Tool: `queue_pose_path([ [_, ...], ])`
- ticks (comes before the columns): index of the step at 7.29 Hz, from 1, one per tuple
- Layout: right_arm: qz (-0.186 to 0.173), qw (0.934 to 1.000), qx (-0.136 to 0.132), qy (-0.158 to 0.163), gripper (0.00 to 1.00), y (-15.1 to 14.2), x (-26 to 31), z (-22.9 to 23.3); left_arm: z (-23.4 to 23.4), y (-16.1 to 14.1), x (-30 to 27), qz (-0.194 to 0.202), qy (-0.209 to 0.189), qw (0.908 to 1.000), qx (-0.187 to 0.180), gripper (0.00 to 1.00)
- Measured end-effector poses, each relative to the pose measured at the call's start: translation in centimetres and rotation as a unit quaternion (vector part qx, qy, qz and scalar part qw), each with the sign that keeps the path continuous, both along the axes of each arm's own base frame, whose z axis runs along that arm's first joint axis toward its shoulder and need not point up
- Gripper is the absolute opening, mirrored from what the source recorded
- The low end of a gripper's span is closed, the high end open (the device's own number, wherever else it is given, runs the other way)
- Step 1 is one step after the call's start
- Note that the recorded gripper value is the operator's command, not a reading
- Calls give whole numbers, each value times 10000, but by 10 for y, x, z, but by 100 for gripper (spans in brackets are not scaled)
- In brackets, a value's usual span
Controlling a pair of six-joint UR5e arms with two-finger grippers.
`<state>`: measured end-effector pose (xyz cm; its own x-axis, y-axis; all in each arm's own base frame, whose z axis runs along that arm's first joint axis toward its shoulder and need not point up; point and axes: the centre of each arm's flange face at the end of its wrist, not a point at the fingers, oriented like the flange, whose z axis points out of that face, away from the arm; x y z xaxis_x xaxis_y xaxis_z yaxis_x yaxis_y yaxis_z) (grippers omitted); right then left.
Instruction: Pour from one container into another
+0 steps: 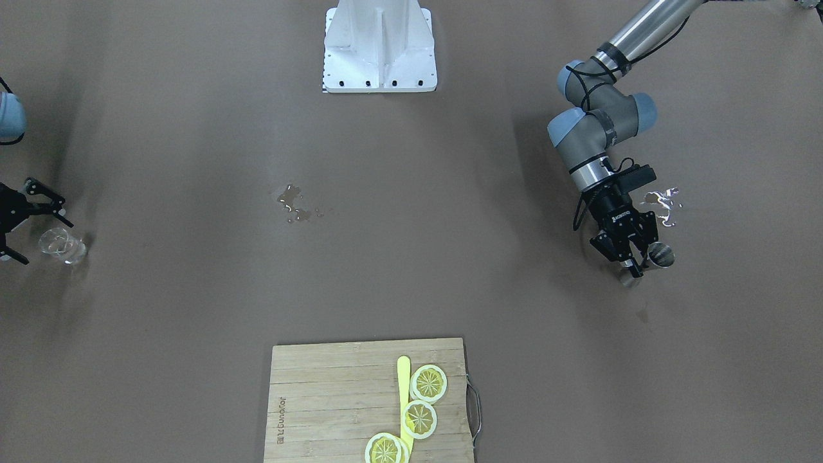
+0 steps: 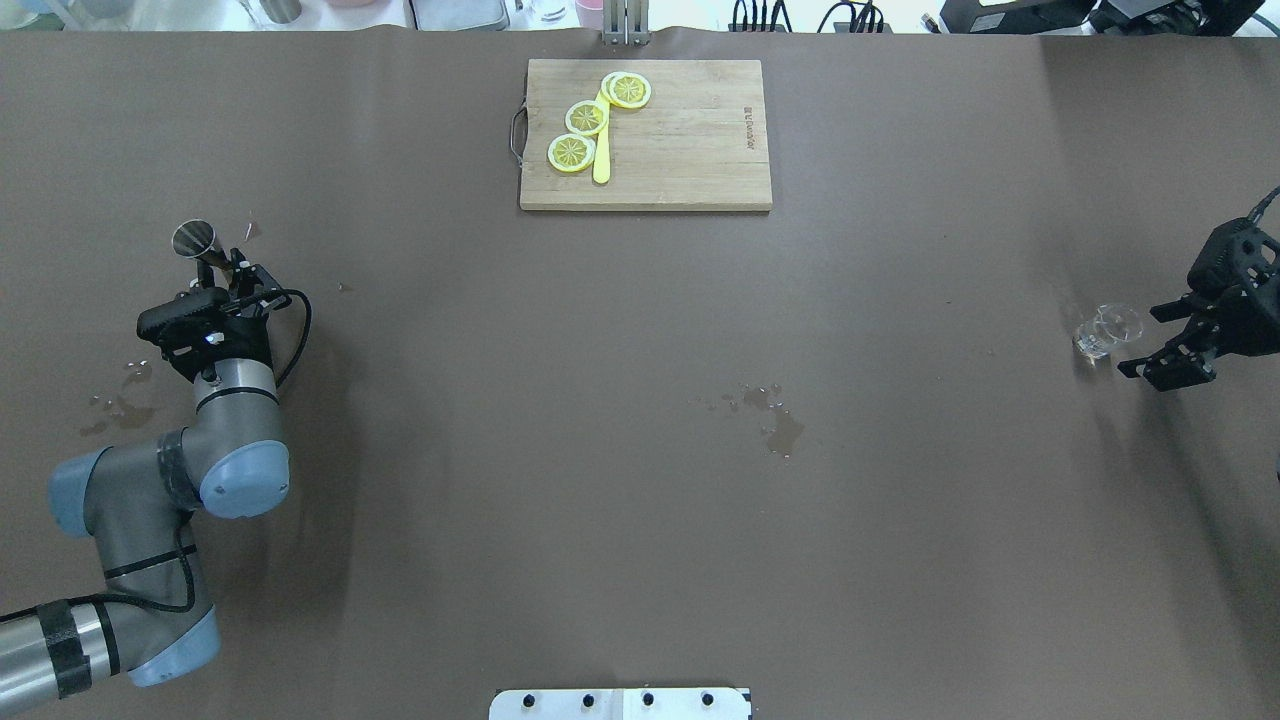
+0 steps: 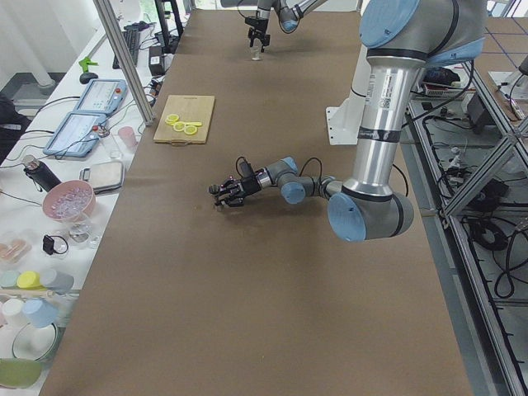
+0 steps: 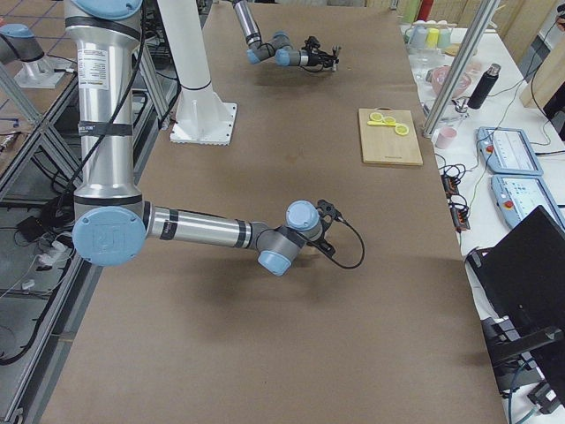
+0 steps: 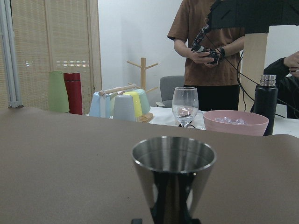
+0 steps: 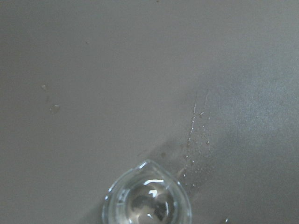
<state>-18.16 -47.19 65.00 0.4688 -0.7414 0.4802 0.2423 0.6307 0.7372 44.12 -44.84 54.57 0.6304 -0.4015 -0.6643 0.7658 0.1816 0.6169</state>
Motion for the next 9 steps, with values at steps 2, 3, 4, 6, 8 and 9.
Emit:
queue_pose_path([
  [2, 95, 9998, -9, -161, 100, -12, -7, -1, 0, 0, 0, -1, 3, 10000, 1, 44],
  [3, 117, 9997, -7, -194, 100, -16, -10, -4, 0, 0, 0, -1, 3, 10000, 1, 44],
  [4, 124, 9997, 2, -210, 100, -18, -12, -6, 0, 0, 0, -1, 3, 10000, 1, 42],
  [6, 162, 9995, -50, -249, 100, -20, -15, -9, -1, 0, 0, -1, 6, 10000, 3, 40],
  [8, 350, 9984, -289, -325, 100, -22, -22, -14, -3, -1, 1, -1, 21, 10000, 10, 40],
  [9, 477, 9976, -378, -331, 100, -23, -25, -15, -3, -1, 2, -1, 23, 10000, 11, 40],
])
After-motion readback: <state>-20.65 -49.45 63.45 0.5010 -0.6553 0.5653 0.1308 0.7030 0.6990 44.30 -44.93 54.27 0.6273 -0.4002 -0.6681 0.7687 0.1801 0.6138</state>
